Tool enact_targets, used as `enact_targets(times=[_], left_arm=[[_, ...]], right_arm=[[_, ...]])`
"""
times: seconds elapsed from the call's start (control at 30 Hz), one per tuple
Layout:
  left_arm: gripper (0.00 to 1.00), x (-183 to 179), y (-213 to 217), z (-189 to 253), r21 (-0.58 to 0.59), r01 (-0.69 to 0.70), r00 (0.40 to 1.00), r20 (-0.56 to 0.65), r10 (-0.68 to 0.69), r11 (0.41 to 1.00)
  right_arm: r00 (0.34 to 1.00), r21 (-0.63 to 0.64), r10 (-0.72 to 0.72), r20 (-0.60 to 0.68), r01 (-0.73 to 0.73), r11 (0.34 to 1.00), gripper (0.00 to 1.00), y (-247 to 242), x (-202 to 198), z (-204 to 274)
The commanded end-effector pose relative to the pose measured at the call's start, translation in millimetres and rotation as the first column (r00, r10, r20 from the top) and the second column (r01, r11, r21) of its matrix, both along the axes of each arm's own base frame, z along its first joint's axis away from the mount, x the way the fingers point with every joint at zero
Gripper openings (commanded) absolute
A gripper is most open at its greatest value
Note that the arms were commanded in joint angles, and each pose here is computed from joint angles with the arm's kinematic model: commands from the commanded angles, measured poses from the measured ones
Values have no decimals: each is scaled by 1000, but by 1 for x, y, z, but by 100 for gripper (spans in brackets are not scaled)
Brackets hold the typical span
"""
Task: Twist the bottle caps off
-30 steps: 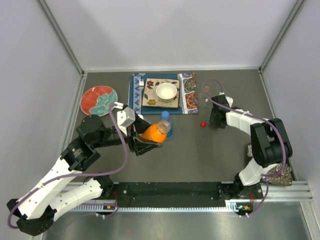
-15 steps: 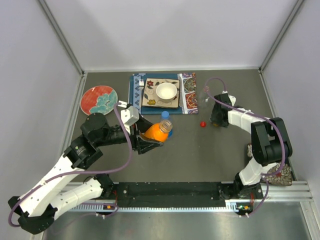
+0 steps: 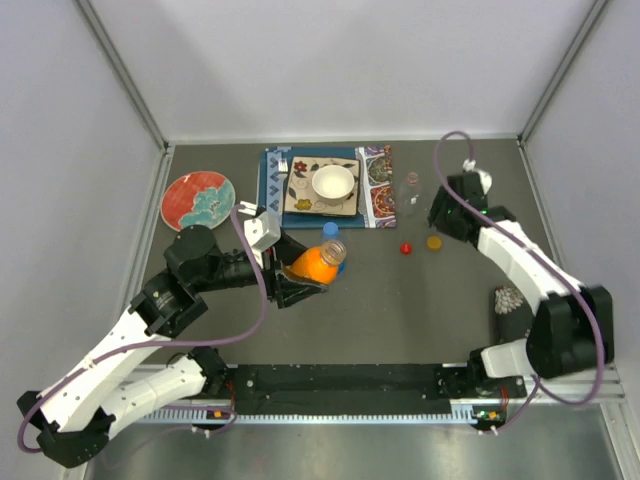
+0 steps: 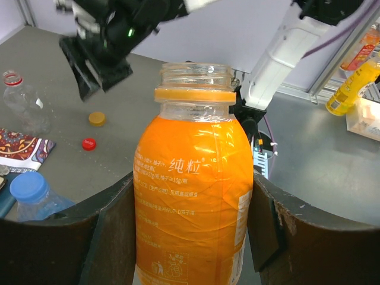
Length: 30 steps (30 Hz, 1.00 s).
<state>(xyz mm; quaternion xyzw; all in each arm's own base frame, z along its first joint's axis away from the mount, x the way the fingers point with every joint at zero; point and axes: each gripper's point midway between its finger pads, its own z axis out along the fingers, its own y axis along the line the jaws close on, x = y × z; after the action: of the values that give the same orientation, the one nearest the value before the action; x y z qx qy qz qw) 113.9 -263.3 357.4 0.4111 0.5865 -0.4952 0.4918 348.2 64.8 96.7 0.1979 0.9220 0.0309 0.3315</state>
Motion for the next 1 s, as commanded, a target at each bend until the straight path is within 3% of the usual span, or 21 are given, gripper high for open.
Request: enact_targets(times=[0.0,0.07,0.1,0.2,0.3,0.33,0.47,0.53,0.7,0.97], left_arm=[[38,7,-7,6,-25,-6,1000,13,6,1000],[38,12,-11,6,-25,-6,1000,13,6,1000],[38,13,-12,6,-25,-6,1000,13,6,1000],[38,20,-18,5,-16,-10,1000,3,10,1000],[38,26,-27,6,-11,-3,1000,-14,3,1000],[38,26,-29,9,-14,4,1000,-13,-5,1000],[39,32,-42,8,2,20,1000,-24,-20,1000],[39,32,-47,10,5,26,999,-25,-26,1000],[39,31,-59,8,20,39,999,-16,-39,999],[40,30,-67,8,33,49,999,1,-49,998]], right_arm=[[935,108,32,353,-75,991,61,17,1,151],[889,145,119,441,-202,969,63,41,-15,183],[834,152,148,531,-266,952,63,47,-31,214],[745,182,185,641,-382,906,77,64,-65,256],[643,231,249,725,-566,791,82,91,-98,291],[573,235,274,773,-658,715,84,104,-117,311],[455,234,330,827,-812,535,91,129,-155,340],[426,237,365,828,-855,462,93,140,-169,342],[400,248,455,795,-900,358,97,169,-185,326],[370,241,509,777,-922,303,97,189,-194,317]])
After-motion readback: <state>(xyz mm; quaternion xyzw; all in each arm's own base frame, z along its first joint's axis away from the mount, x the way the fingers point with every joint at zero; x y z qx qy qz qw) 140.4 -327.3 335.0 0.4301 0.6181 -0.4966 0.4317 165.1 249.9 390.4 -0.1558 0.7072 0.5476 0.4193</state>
